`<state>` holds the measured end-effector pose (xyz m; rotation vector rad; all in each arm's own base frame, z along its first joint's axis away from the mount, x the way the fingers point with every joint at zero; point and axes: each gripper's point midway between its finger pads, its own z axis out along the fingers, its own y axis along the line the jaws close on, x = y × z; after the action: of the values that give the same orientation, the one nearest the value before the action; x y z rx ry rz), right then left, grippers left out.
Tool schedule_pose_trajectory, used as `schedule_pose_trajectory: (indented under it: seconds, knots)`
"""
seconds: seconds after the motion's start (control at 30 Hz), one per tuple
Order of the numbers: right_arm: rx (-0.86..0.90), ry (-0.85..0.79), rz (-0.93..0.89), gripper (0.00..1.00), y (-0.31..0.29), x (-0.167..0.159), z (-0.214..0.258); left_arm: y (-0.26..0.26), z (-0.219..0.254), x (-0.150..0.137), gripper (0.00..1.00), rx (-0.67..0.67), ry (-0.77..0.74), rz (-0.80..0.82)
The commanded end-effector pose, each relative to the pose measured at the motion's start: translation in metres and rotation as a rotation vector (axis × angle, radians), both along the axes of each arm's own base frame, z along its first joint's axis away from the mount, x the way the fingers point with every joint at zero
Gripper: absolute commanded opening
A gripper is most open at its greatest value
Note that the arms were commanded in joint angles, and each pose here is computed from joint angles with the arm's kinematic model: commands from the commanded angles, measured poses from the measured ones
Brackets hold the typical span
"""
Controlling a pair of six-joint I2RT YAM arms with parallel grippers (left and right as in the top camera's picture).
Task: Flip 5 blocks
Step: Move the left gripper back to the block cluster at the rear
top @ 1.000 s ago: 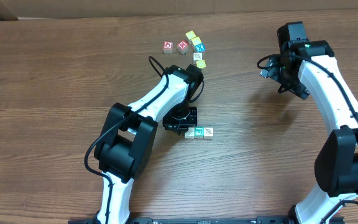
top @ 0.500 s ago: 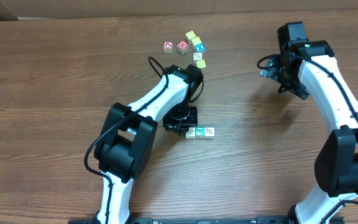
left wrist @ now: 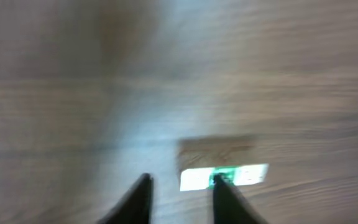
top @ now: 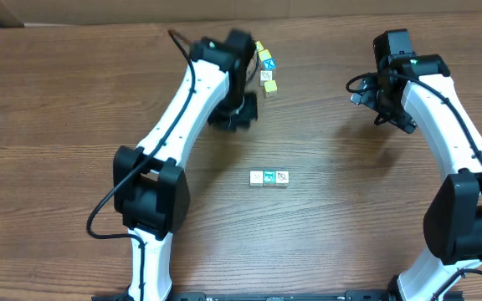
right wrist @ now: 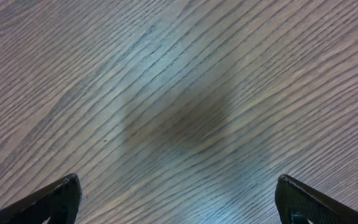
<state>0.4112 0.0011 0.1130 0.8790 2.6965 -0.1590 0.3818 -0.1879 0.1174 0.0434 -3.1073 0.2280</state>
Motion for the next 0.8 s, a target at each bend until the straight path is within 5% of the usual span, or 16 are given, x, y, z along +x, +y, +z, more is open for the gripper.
schedule_pose_trajectory:
  seconds: [0.0, 0.17, 0.77]
  knots:
    - [-0.001, -0.034, 0.000, 1.00, 0.000, 0.003, 0.011, -0.020, 0.051, 0.030, 0.57, -0.091, -0.190, -0.048]
    - [-0.001, -0.034, 0.000, 1.00, 0.000, 0.003, 0.011, -0.036, 0.060, 0.057, 0.73, -0.112, -0.313, -0.021]
    - [-0.001, -0.034, 0.000, 1.00, 0.000, 0.003, 0.011, -0.074, -0.051, 0.133, 0.68, -0.021, -0.449, 0.164]
